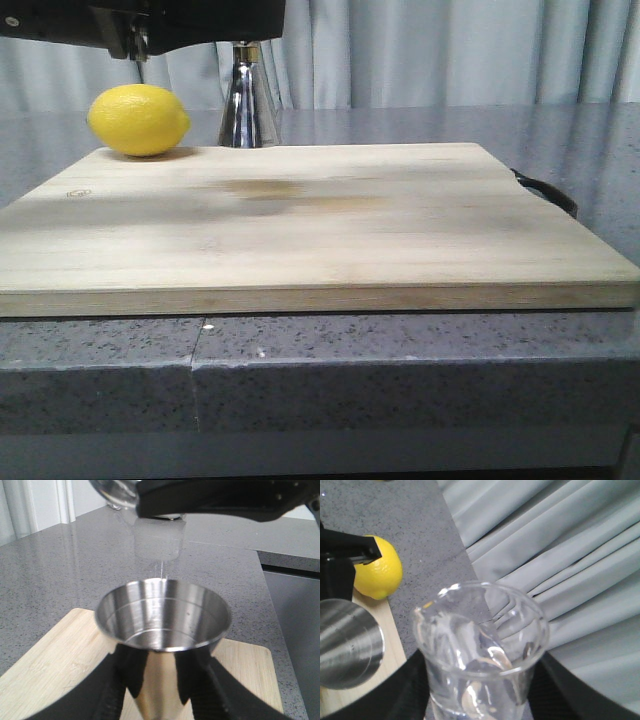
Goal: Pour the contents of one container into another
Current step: 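Tilt the beaker with the right gripper, pouring liquid into the jigger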
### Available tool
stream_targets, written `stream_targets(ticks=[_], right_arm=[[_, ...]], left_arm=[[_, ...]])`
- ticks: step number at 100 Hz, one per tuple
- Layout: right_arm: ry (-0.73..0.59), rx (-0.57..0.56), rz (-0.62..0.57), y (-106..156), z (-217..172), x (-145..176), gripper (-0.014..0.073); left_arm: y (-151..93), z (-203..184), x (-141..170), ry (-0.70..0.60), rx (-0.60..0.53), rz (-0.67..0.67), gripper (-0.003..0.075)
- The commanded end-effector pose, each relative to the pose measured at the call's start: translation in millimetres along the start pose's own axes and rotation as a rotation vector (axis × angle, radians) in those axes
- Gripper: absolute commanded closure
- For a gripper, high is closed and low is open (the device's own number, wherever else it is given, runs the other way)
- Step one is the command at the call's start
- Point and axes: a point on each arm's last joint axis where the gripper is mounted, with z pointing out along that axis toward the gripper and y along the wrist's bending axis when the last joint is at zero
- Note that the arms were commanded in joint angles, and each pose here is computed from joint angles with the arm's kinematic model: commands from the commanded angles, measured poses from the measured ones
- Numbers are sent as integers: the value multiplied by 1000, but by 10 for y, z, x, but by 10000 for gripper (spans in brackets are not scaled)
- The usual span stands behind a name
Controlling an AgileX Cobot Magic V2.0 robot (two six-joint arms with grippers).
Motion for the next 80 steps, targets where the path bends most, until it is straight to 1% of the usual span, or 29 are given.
stream_targets(ticks=[1,19,34,53,80], right_arm=[[-107,82,-47,-216,-172,-172,277],[-121,90,-98,-210,-153,-185,277],[-112,77,-147,-150,-54,-166,277],[-100,64,-154,-112,2,-146,277],[-96,76,-222,-116,11,-145,277]], left_arm=[[-129,-27,-334,-152,66,36,489],[-129,-27,-334,-152,66,36,489],[-129,-27,-334,-152,66,36,489],[-129,-27,-334,-152,66,36,489],[-129,-27,-334,-152,66,36,489]])
